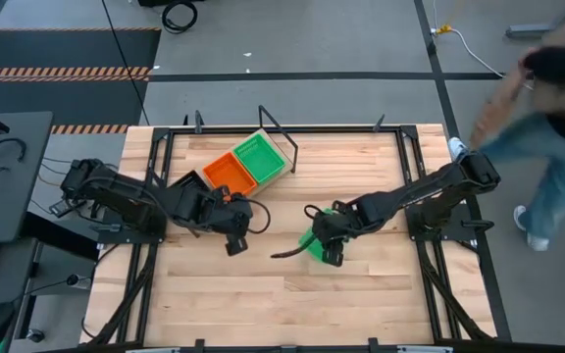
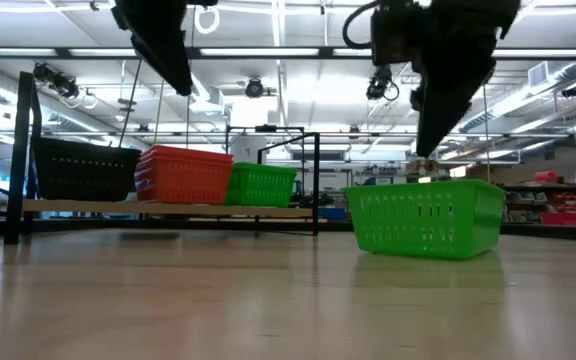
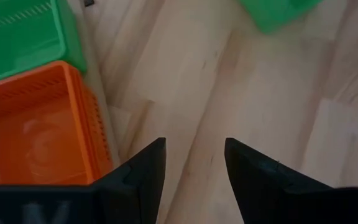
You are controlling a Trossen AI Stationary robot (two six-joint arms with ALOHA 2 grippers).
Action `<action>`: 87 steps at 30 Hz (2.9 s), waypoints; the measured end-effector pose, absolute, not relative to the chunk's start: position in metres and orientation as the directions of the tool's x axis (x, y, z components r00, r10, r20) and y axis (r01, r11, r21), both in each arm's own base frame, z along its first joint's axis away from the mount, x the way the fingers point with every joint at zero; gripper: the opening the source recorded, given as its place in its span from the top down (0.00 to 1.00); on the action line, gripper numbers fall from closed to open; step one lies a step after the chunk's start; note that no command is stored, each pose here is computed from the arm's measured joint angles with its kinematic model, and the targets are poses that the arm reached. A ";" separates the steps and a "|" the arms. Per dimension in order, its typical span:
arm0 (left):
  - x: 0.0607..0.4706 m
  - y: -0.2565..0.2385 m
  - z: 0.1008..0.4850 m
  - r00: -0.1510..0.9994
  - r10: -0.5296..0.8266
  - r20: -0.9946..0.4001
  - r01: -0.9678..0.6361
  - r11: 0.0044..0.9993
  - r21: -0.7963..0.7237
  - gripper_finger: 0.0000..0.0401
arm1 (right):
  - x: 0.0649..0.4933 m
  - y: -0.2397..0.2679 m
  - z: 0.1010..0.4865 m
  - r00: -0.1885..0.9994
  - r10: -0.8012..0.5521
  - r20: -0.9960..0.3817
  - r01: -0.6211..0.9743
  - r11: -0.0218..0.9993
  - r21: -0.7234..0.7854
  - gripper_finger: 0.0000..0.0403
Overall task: Stack baskets on shelf by color
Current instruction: Stack the green bin on top of the green bin on the shelf
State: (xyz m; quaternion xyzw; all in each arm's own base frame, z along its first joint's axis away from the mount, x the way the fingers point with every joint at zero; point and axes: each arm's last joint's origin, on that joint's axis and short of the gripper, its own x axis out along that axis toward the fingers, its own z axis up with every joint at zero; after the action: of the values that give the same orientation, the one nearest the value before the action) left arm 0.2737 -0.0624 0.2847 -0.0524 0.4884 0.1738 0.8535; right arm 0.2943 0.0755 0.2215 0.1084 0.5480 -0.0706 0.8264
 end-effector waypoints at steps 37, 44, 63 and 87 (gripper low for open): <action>0.259 -0.110 0.285 0.514 0.193 -0.836 -0.303 0.952 0.034 0.57 | 0.348 0.123 0.164 0.288 -0.114 -0.951 0.298 0.954 -0.024 0.65; 0.255 -0.119 0.286 0.525 0.178 -0.832 -0.322 0.947 0.000 0.57 | 0.340 0.127 0.160 0.232 -0.152 -0.961 0.123 0.984 -0.126 0.95; 0.244 -0.141 0.285 0.566 0.204 -0.799 -0.377 0.926 -0.031 0.57 | 0.350 0.107 0.252 0.439 -0.255 -0.862 -0.293 0.866 -0.405 0.99; 0.255 -0.119 0.288 0.583 0.383 -0.716 -0.460 0.883 0.098 0.57 | 0.379 -0.074 0.311 0.644 -0.100 -0.758 -0.481 0.718 -0.503 0.99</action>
State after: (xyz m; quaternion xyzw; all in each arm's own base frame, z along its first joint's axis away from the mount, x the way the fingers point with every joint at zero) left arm 0.2550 -0.1191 0.2876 -0.0492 0.3901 0.2372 0.8883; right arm 0.3787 -0.0741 0.3114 -0.3578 0.4061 0.1142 0.8331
